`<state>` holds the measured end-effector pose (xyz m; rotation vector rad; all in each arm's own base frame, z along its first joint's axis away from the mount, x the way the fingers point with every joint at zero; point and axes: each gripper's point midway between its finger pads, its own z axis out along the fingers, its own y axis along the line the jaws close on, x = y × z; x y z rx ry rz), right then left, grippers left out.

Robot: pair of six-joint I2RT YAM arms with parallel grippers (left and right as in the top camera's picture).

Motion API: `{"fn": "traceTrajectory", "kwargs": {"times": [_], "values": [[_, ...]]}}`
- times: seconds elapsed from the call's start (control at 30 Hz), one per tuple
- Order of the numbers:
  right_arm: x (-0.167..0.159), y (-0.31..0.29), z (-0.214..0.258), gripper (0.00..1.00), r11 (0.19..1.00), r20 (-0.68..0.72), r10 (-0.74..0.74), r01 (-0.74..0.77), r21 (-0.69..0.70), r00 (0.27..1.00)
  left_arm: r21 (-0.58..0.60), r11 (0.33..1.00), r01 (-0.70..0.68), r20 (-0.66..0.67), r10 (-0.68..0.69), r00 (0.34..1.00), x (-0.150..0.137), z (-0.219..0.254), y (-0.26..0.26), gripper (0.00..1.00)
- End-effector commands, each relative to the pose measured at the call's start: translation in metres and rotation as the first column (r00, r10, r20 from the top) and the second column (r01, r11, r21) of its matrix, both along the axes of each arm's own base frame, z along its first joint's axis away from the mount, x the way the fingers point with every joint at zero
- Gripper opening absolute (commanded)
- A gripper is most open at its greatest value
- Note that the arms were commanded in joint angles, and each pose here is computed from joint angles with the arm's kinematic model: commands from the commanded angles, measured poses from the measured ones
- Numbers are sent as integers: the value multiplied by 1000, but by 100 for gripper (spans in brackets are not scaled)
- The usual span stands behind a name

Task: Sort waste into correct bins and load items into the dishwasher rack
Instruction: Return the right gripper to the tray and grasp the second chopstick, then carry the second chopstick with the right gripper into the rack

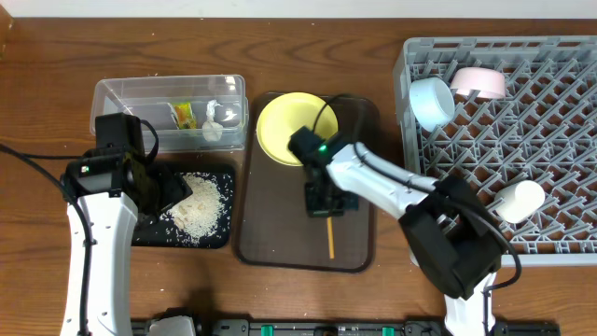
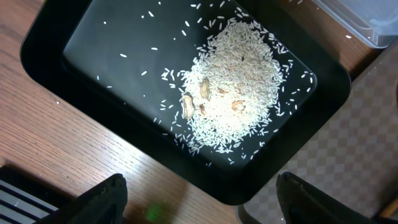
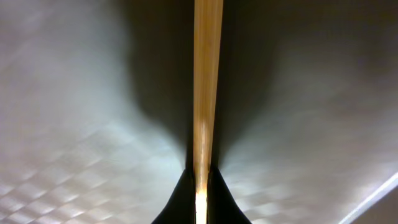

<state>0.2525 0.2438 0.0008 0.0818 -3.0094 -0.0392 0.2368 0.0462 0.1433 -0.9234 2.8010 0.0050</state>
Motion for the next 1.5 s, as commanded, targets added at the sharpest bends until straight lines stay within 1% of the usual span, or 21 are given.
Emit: {"fn": "traceTrajectory", "kwargs": {"times": [0.0,0.17,0.3,0.47,0.57,0.7,0.77,0.9,1.1,1.13,1.2,1.27,1.47], "values": [[18,-24,14,1,1000,37,6,-5,-14,999,-2,1000,-14,-5,14,1000,0,0,1,79],[40,-53,57,1,999,120,8,-13,40,993,-2,1000,-14,-5,14,1000,0,0,1,80],[52,-77,99,1,993,222,64,-84,80,973,-2,1000,-14,-5,14,1000,0,0,1,79],[50,-117,144,1,984,314,133,-164,74,940,-2,1000,-14,-5,14,1000,0,0,1,80],[45,-146,158,1,988,324,128,-149,41,938,-2,1000,-14,-5,14,1000,0,0,1,79],[41,-183,157,1,997,290,74,-64,-42,954,-2,1000,-14,-5,14,1000,0,0,1,80],[40,-194,152,1,998,271,44,-32,-48,962,-2,1000,-14,-5,14,1000,0,0,1,80],[34,-205,136,1,998,231,17,-5,-55,973,-2,1000,-14,-5,14,1000,0,0,1,80],[29,-203,104,2,999,216,12,-4,-40,976,-2,1000,-14,-5,14,1000,0,0,1,80],[28,-202,100,3,999,214,12,-4,-34,977,-2,1000,-14,-5,14,1000,0,0,1,80],[27,-202,91,9,999,214,12,-4,-35,977,-2,1000,-14,-5,14,1000,0,0,1,79],[28,-202,86,17,999,220,11,-4,-34,975,-2,1000,-14,-5,14,1000,0,0,1,80],[37,-201,86,22,1000,257,9,-2,-28,966,-3,1000,-14,-5,14,1000,0,0,1,79]]}}
